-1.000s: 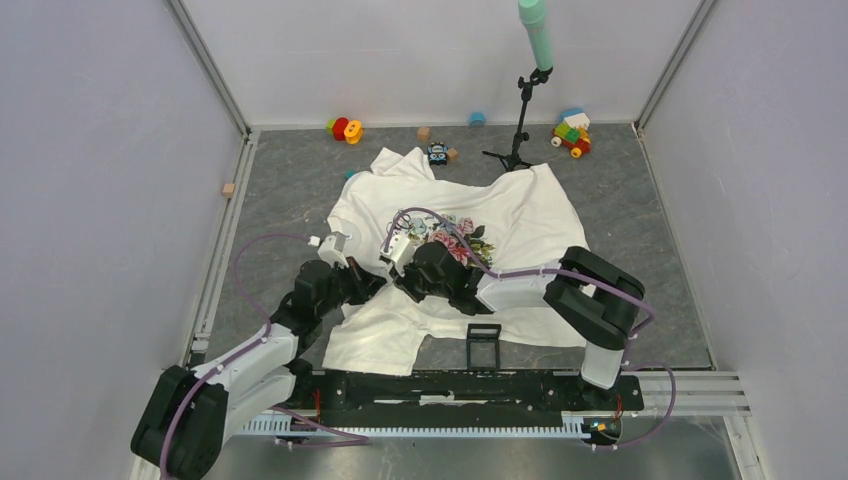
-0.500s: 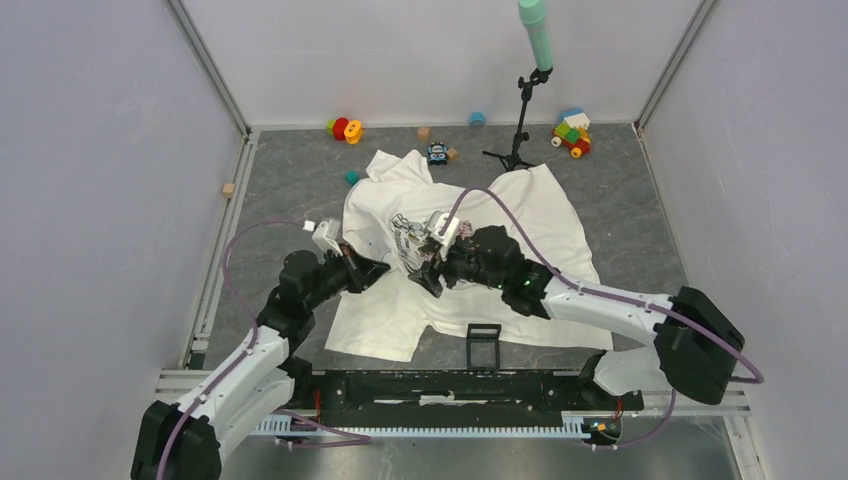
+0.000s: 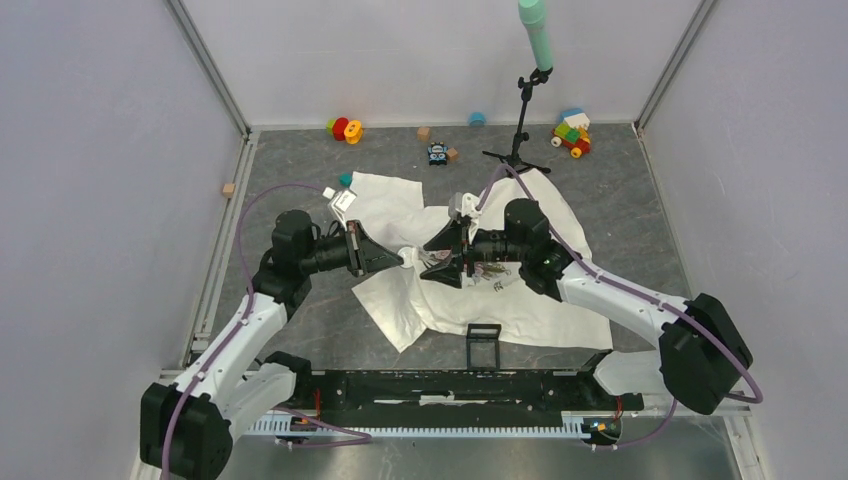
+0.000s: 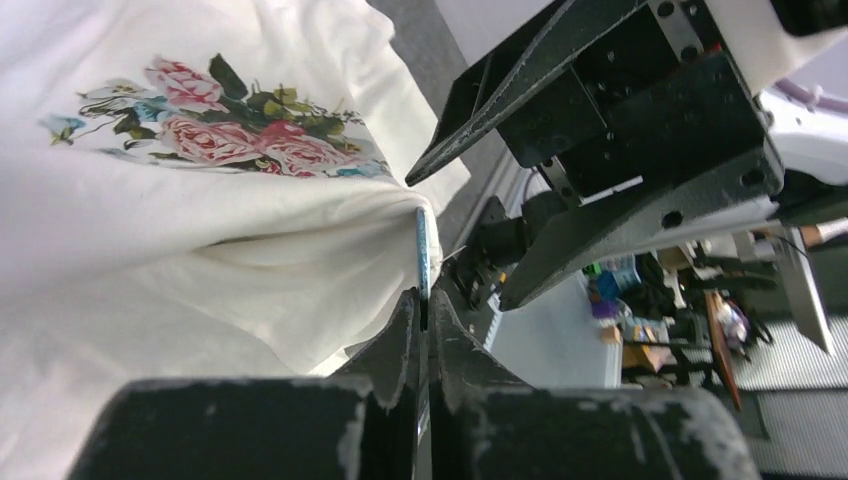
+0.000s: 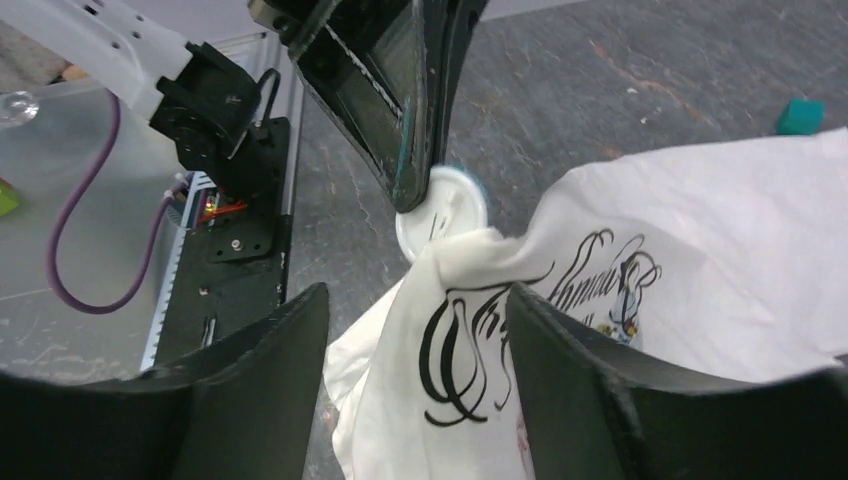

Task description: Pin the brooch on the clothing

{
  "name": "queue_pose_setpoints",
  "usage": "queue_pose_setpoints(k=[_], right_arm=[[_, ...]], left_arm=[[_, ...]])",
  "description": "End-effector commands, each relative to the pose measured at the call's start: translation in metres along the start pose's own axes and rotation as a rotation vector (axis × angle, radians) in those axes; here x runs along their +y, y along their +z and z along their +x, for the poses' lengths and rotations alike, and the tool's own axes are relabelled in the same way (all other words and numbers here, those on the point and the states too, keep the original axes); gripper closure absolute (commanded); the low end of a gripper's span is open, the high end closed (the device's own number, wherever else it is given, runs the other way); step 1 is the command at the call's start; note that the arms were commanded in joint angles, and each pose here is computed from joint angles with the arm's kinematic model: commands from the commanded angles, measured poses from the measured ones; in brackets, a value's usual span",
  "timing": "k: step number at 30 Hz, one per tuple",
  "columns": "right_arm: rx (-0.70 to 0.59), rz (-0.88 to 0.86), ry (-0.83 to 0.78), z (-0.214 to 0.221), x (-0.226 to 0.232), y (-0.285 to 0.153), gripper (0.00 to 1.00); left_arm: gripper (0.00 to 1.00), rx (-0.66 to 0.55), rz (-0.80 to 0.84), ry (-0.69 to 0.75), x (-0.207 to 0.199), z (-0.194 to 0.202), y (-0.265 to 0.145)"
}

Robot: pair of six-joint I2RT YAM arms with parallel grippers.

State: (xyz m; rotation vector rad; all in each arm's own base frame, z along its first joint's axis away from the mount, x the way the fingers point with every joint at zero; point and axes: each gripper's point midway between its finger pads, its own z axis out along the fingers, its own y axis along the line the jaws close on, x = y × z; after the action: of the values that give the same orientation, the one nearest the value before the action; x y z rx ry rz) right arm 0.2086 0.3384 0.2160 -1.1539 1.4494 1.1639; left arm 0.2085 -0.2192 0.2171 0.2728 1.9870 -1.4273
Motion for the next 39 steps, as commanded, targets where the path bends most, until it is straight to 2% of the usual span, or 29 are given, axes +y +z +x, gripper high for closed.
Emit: queue_pose_setpoints(k=[1,3,8,17,29,39], right_arm=[[-0.091,-0.143,-0.038,-0.039,0.012,0.002,0.37],[-0.088,-0.178,-0.02,-0.04,0.013,0.003,0.43],[-0.074,-0.233,-0.004,-0.038,0.015,0.004,0.49],[-0.049,-0.29,0.048,-0.028,0.018,0.009,0.44],[-0.067,-0.345,0.122,-0.025,0.023,0.015,0.67],[-0.077,-0.388,0.15,-0.024,0.032,0.022,0.7]], left_arm=[[0.98,0.145,0.164,0.062,-0.025,0.008,-0.007],[0.98,0.162,0.184,0.075,-0.026,0.008,-0.006],[0.98,0.164,0.218,0.126,-0.031,0.009,-0.008],[0.98,0.178,0.263,0.137,-0.037,0.014,-0.011],[0.98,0.179,0.278,0.143,-0.04,0.017,-0.013],[0.98,0.184,0.285,0.144,-0.041,0.017,-0.012]])
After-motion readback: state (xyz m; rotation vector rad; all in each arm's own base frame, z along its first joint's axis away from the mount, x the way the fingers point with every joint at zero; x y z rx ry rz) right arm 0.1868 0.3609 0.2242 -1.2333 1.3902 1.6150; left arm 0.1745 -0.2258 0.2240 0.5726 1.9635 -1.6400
